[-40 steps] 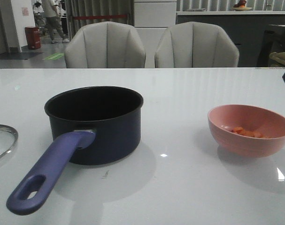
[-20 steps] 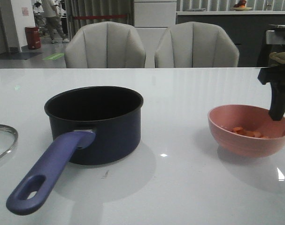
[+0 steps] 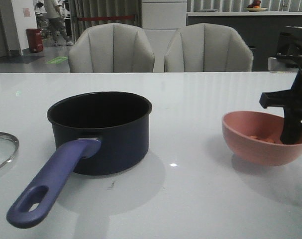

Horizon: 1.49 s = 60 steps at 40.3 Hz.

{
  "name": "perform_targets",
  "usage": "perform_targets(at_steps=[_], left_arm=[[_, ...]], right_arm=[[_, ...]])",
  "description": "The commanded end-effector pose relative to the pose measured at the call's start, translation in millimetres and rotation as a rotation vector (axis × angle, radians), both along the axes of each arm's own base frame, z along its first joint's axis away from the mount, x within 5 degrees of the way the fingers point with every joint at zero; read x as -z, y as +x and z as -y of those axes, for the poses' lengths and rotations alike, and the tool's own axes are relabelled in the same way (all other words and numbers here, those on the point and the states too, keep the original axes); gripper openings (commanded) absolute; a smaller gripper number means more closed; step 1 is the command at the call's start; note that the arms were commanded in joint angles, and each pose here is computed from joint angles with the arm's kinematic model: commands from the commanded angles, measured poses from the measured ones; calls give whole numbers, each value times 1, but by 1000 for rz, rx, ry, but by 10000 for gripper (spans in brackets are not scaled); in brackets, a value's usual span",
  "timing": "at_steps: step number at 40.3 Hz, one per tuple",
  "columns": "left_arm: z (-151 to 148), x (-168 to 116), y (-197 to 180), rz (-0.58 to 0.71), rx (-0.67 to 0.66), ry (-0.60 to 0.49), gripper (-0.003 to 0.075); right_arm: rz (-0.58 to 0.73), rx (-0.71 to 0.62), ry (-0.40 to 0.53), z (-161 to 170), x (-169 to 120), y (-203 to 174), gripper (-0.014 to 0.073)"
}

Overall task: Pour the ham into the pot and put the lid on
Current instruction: 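Grasp the rim of the pink bowl with the right gripper, then lift the pink bowl and carry it over the pot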

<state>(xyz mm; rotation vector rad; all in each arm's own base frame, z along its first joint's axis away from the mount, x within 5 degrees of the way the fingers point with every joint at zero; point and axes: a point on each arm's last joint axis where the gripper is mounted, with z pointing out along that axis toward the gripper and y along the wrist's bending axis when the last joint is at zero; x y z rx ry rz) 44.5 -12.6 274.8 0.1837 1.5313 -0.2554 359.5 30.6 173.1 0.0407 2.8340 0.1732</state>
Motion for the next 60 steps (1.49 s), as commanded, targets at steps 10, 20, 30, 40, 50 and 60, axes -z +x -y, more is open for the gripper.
perform_targets(at_steps=[10, 20, 30, 40, 50, 60], left_arm=[[0, -16, -2, 94, 14, -39, 614], [0, -16, -2, 94, 14, -39, 614], [0, -16, -2, 94, 14, -39, 614], [0, -16, -2, 94, 14, -39, 614], [0, -16, -2, 94, 14, -39, 614], [0, -16, -2, 94, 14, -39, 614]], right_arm=[[78, -13, 1, 1, -33, 10, 134], [261, -159, -17, -39, -108, 11, 134], [489, -424, -48, -124, -158, -12, 134], [769, -519, 46, -189, -174, -26, 134], [1030, -501, 199, -202, -162, -25, 134], [1387, -545, 259, -204, -135, -32, 134]])
